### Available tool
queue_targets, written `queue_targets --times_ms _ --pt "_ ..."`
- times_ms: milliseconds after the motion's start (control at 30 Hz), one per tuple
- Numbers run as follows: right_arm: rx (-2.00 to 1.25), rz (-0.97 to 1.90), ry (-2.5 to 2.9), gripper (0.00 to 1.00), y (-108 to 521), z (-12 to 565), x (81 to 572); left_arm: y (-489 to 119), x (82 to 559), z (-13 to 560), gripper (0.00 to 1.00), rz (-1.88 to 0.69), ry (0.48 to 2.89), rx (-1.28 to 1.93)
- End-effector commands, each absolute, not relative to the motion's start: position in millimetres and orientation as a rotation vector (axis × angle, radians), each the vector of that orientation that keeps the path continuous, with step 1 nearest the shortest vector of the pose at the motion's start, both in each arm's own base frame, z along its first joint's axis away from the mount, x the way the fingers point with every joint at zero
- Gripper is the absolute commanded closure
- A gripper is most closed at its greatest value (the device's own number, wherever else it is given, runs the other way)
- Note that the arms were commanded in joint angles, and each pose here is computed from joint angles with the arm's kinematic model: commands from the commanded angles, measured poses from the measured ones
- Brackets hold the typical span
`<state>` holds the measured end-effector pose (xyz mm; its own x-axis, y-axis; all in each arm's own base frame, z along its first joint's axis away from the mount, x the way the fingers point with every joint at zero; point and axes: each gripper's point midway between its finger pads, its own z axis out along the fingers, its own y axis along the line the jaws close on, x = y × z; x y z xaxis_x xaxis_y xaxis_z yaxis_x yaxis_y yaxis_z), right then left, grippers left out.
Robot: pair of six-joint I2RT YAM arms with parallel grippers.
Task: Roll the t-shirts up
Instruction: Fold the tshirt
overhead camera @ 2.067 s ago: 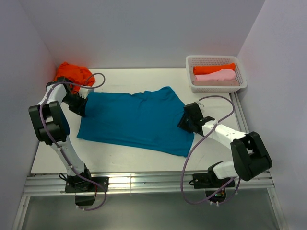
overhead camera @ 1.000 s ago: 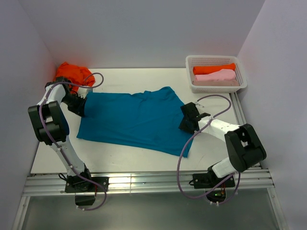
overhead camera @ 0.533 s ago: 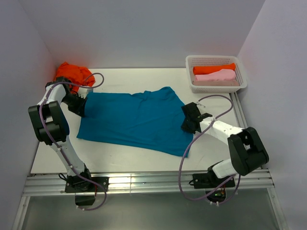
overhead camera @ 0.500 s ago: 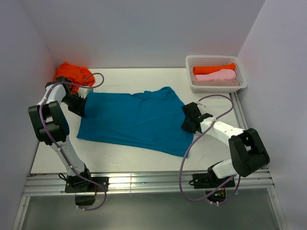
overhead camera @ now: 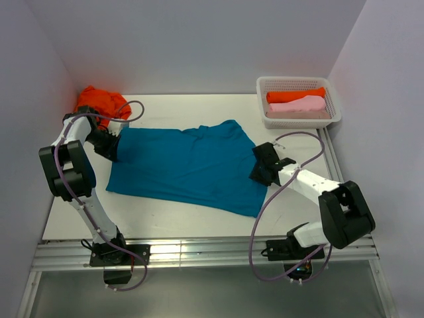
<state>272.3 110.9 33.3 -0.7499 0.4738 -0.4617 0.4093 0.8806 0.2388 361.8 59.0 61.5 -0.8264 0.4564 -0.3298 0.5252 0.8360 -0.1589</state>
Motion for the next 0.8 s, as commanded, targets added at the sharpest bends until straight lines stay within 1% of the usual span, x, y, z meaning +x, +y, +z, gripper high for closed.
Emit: queue_targets --times_ms 0,233,300,333,500,533,767 --pt "0.624 0.156 2.529 0.6 113.1 29.8 276.0 52.8 361.6 80.6 1.0 -0.353 2.683 0.772" --pt "0.622 0.16 2.542 0.71 115.3 23.3 276.1 51.3 361.1 80.2 1.0 -0.352 2.683 0.783" --pt "0.622 0.16 2.543 0.71 115.1 23.2 275.8 51.8 361.0 80.2 1.0 -0.348 2.683 0.783" --pt "0.622 0.161 2.54 0.74 115.2 23.6 275.5 51.2 360.6 79.8 1.0 -0.349 2.684 0.785" --pt "0.622 0.163 2.534 0.81 114.8 26.3 276.3 51.2 359.7 78.6 1.0 -0.354 2.687 0.783" --pt "0.62 0.161 2.536 0.84 114.6 26.5 276.2 51.2 359.7 78.6 1.0 -0.354 2.687 0.783" --pt "0.623 0.163 2.53 0.89 113.8 28.6 274.3 51.1 357.4 77.7 1.0 -0.35 2.689 0.795"
